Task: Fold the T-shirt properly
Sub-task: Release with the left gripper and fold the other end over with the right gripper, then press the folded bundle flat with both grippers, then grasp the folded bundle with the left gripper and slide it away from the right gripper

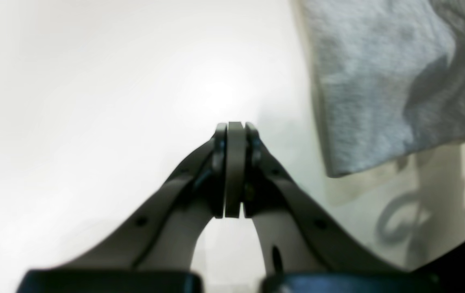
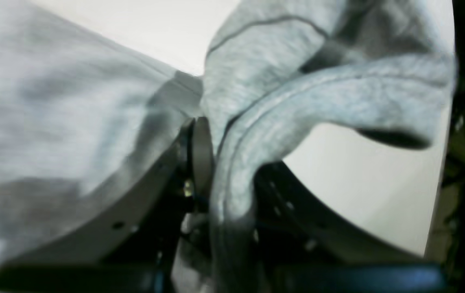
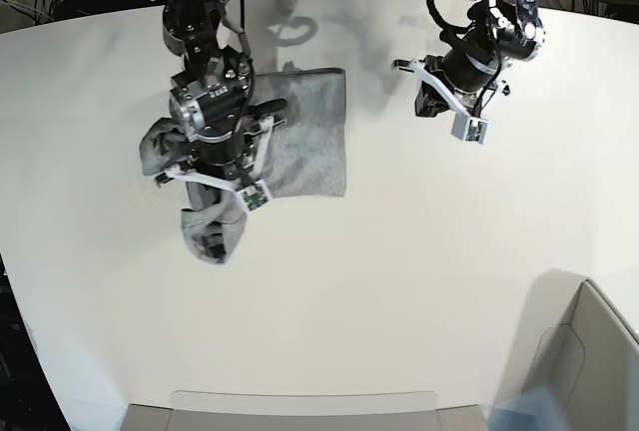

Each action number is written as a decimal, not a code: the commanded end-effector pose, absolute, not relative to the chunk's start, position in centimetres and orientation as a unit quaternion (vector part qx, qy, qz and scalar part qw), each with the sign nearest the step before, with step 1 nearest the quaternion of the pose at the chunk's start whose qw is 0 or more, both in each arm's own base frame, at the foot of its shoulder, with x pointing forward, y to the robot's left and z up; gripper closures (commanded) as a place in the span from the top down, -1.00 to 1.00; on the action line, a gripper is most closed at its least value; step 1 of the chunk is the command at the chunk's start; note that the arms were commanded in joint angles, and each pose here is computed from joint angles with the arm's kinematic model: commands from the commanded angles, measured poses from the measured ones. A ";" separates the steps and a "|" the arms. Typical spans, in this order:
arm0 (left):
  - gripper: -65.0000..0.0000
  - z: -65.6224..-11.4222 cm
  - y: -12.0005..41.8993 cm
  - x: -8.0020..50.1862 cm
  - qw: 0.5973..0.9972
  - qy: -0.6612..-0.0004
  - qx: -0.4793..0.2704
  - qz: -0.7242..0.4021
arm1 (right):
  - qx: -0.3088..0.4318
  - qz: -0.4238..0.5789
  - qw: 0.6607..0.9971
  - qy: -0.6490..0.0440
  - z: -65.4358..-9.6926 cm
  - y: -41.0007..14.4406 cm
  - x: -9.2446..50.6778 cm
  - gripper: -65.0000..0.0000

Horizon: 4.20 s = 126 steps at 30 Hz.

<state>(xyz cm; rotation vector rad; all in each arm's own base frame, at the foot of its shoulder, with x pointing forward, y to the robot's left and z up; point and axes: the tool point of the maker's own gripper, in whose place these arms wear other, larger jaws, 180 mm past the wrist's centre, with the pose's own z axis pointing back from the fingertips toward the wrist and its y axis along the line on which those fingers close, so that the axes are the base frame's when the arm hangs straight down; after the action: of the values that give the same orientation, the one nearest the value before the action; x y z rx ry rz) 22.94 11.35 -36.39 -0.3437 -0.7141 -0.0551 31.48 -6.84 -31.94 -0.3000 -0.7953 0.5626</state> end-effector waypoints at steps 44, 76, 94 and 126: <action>-1.00 -35.2 13.0 24.0 0.913 -0.378 -0.147 -0.043 | -0.097 0.342 0.803 -0.478 -28.2 2.5 31.3 -0.17; -1.00 -37.8 -4.9 22.6 0.849 -0.352 -0.249 -0.307 | 0.045 0.266 0.904 -0.331 -39.1 -15.6 31.1 -1.00; -1.00 -32.3 6.2 28.5 0.856 -0.471 -0.160 -0.139 | 0.073 0.318 0.884 -0.335 -38.5 -11.8 28.3 -1.00; -1.00 -34.8 -4.1 25.1 0.849 -0.403 -0.256 -0.228 | 0.043 0.330 0.849 -0.409 -32.8 -11.4 37.5 -1.00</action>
<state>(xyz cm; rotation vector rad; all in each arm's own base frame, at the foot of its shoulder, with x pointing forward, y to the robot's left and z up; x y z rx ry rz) 24.04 -4.06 -36.24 -0.5306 -0.7866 -0.4796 36.54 -11.55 -34.37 0.0883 -0.8080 0.6895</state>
